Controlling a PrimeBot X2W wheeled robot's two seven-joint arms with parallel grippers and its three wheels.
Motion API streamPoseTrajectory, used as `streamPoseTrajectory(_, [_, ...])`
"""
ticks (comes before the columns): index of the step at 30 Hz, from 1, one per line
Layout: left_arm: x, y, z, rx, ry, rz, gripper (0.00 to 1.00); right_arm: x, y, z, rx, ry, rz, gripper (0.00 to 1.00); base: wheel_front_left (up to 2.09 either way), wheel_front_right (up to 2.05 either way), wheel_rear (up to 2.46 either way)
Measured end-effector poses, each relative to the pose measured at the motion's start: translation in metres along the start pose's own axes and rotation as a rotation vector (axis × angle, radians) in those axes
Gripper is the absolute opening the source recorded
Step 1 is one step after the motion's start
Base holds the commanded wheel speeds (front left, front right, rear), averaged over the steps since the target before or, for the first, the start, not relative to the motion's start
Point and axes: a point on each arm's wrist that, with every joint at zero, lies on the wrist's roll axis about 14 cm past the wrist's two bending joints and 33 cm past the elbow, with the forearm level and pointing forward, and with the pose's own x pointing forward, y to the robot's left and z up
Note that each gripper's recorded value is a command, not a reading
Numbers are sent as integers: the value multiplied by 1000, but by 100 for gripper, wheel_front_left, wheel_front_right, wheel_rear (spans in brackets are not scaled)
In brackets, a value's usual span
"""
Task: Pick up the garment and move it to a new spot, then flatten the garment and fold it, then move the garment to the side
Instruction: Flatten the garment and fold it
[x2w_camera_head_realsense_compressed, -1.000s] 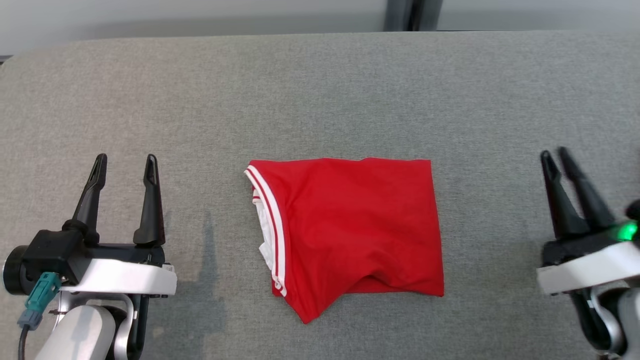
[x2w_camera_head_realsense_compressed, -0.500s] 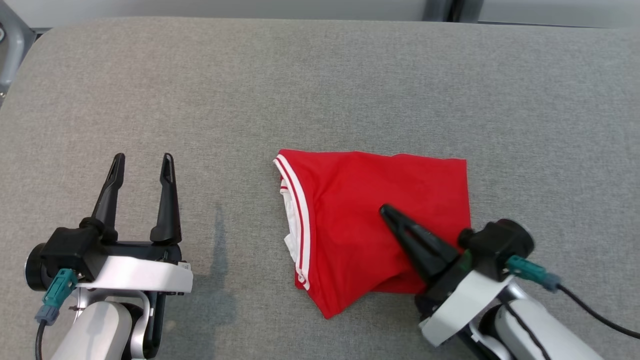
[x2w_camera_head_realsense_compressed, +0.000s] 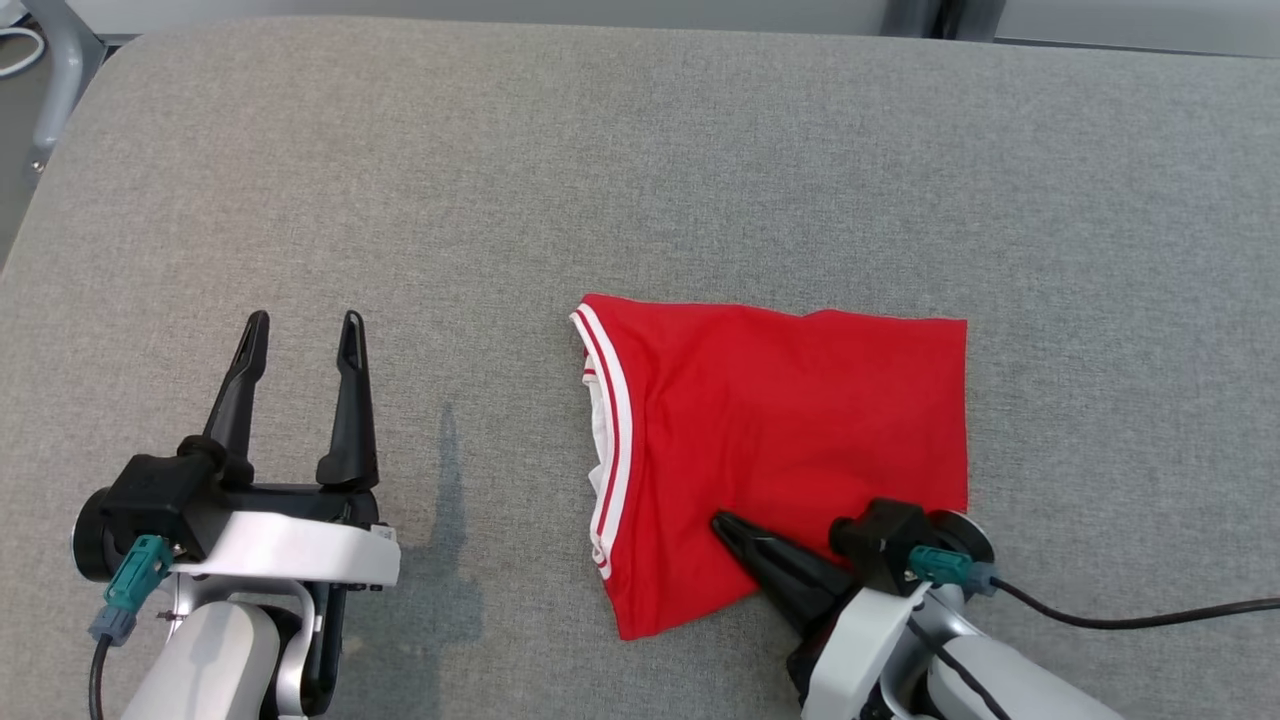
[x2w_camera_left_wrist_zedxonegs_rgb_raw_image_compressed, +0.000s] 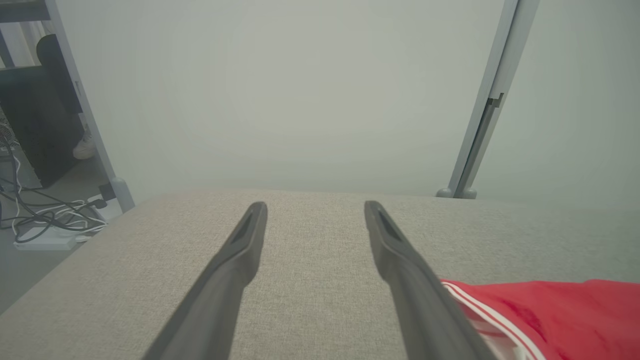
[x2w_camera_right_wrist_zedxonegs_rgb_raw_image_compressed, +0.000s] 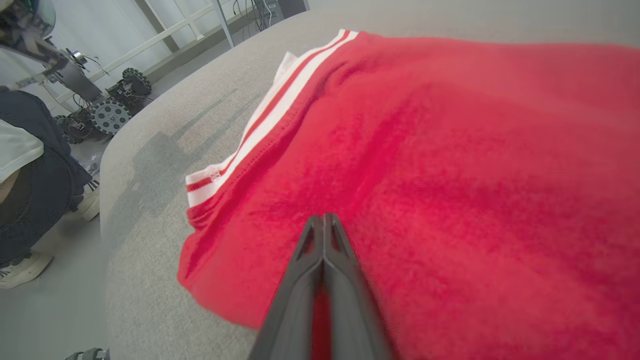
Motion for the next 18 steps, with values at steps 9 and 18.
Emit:
streamPoseTrajectory(9, [1, -2, 4, 2, -15, -1, 100, 1, -1, 21, 27, -104, -11, 0, 0, 0, 0])
streamPoseTrajectory(18, [3, -14, 11, 5, -39, -46, 100, -56, -77, 100, -52, -381, -307, 0, 0, 0, 0])
